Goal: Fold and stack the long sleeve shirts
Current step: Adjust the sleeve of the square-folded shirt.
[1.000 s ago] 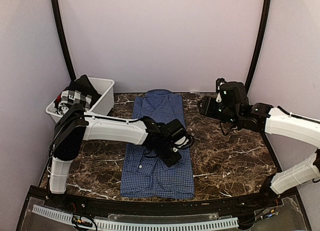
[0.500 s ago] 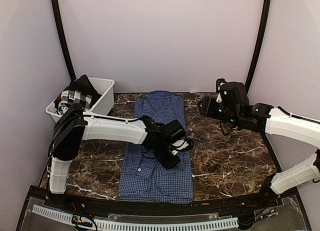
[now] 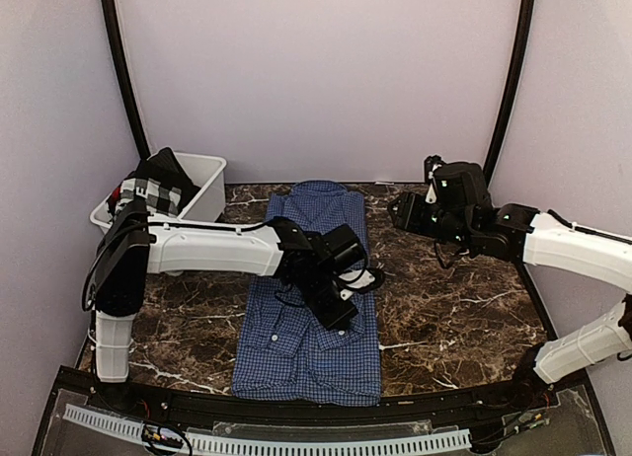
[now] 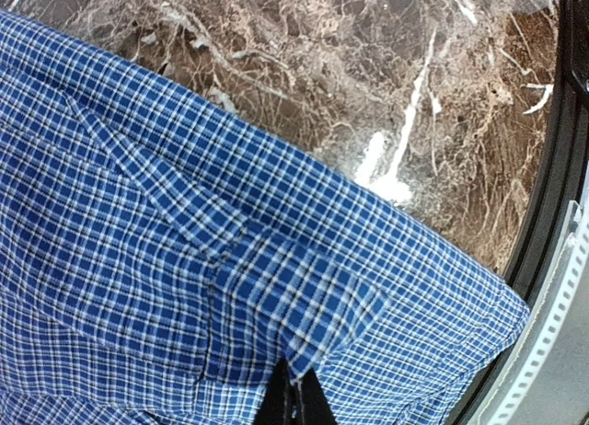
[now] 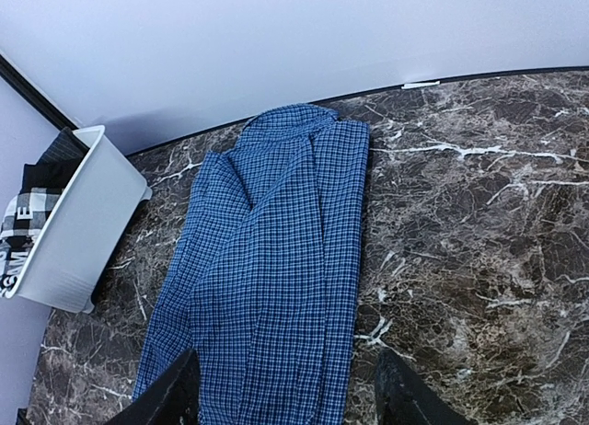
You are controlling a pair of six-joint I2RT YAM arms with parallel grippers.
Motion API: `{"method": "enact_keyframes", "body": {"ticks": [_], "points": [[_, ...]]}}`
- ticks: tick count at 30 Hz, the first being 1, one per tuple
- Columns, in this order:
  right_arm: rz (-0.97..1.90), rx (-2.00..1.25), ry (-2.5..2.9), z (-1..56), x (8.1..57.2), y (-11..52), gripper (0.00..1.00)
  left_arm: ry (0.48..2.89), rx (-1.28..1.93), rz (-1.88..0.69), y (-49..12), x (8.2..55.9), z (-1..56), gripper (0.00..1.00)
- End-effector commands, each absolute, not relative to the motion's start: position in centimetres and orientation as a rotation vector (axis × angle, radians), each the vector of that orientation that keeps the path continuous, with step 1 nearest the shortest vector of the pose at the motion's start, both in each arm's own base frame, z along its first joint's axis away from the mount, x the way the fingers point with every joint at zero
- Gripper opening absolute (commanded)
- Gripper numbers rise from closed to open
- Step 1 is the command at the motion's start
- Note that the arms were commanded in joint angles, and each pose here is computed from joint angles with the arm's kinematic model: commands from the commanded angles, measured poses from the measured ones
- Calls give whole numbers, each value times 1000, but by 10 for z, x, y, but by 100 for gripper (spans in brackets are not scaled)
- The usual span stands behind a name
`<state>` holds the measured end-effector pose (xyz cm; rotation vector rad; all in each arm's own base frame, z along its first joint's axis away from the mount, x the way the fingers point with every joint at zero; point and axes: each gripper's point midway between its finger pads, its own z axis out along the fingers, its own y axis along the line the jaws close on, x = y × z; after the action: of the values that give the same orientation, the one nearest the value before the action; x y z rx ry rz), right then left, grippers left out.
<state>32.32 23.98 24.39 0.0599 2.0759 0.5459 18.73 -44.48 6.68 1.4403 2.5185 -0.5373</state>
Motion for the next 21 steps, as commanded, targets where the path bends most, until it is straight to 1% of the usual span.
{"method": "enact_keyframes", "body": {"ticks": [1, 9, 12, 16, 18, 19, 20, 21], "points": [[551, 42, 2084, 239, 325, 243, 61, 2459, 1492, -648, -448, 174, 108, 0], [555, 37, 2093, 236, 324, 243, 61, 2463, 1558, -716, -447, 158, 110, 0], [554, 38, 2107, 230, 323, 243, 61, 2476, 1569, -714, -444, 156, 101, 0], [557, 43, 2124, 223, 321, 243, 61, 2507, 1554, -668, -442, 159, 85, 3], [551, 45, 2136, 219, 319, 241, 62, 2510, 1525, -650, -443, 163, 82, 11], [551, 46, 2140, 216, 318, 241, 62, 2508, 1515, -642, -443, 165, 82, 18], [549, 45, 2146, 213, 316, 240, 62, 2506, 1486, -616, -444, 171, 82, 22], [550, 41, 2153, 210, 315, 240, 62, 2505, 1469, -604, -444, 174, 82, 31]]}}
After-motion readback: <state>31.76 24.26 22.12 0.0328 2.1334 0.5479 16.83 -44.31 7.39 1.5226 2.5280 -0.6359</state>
